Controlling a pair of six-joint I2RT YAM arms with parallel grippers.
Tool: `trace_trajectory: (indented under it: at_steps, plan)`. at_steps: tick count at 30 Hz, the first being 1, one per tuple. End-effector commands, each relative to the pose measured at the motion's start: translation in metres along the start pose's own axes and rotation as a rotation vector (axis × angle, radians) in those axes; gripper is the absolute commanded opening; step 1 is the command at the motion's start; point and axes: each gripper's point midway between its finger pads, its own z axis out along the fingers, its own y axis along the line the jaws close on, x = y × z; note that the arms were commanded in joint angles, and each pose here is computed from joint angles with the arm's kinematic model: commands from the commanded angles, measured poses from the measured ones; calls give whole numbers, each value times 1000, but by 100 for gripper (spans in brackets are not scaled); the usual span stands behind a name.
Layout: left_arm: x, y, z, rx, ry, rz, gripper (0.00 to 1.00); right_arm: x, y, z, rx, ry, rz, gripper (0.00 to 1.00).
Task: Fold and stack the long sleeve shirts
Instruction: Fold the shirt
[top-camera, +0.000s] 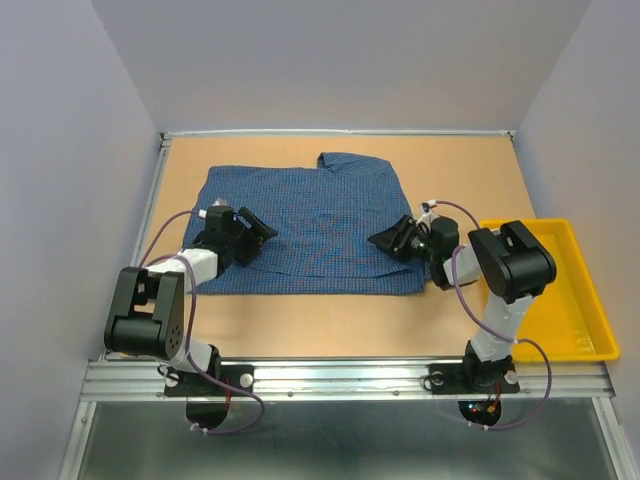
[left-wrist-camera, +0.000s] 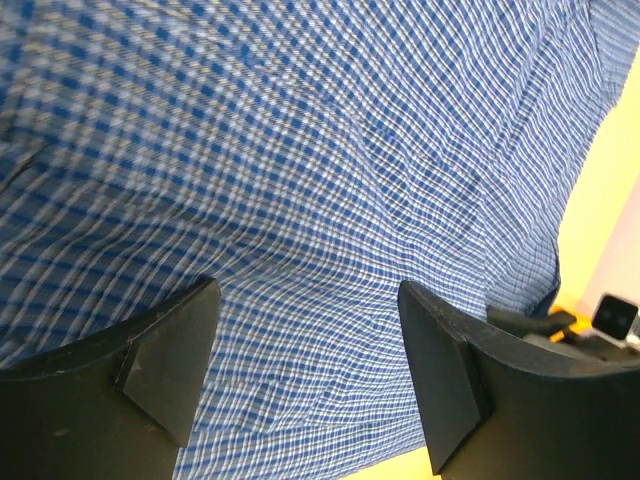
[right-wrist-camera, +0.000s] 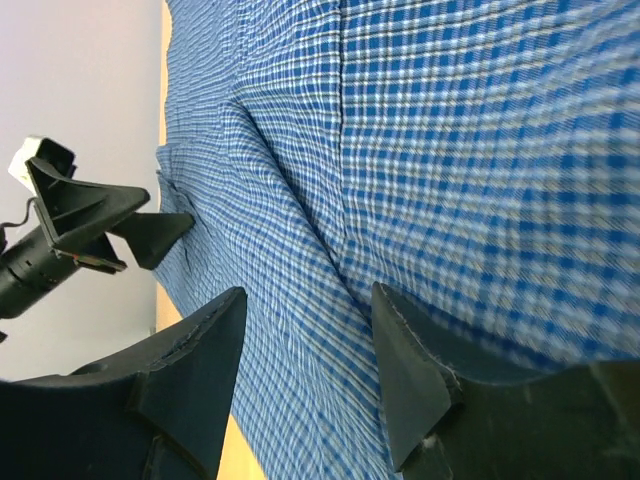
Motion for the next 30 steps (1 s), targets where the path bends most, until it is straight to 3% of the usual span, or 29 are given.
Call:
trace_trajectory:
  at_steps: [1, 7, 10, 14, 17, 22, 30]
  plan:
    - [-22, -6, -25, -24, -92, 52, 84, -12, 19, -23, -51, -24, -136, 59]
    - [-62, -23, -65, -90, -236, 200, 85, -26, 35, -33, 45, 49, -300, 59]
    - [-73, -19, -67, -145, -267, 233, 85, -34, 37, -32, 185, 88, -427, 57]
    - [-82, -12, -52, -206, -257, 254, 85, -26, 45, -26, 245, 156, -494, 50]
    - [-86, -2, -33, -267, -240, 269, 84, -12, 31, -24, 372, 231, -515, 37]
    - [-76, 21, -8, -347, -160, 256, 80, 3, 3, -30, 517, 292, -447, 35]
    - [-46, 47, -8, -404, -49, 198, 80, 35, -36, -71, 697, 389, -355, 36]
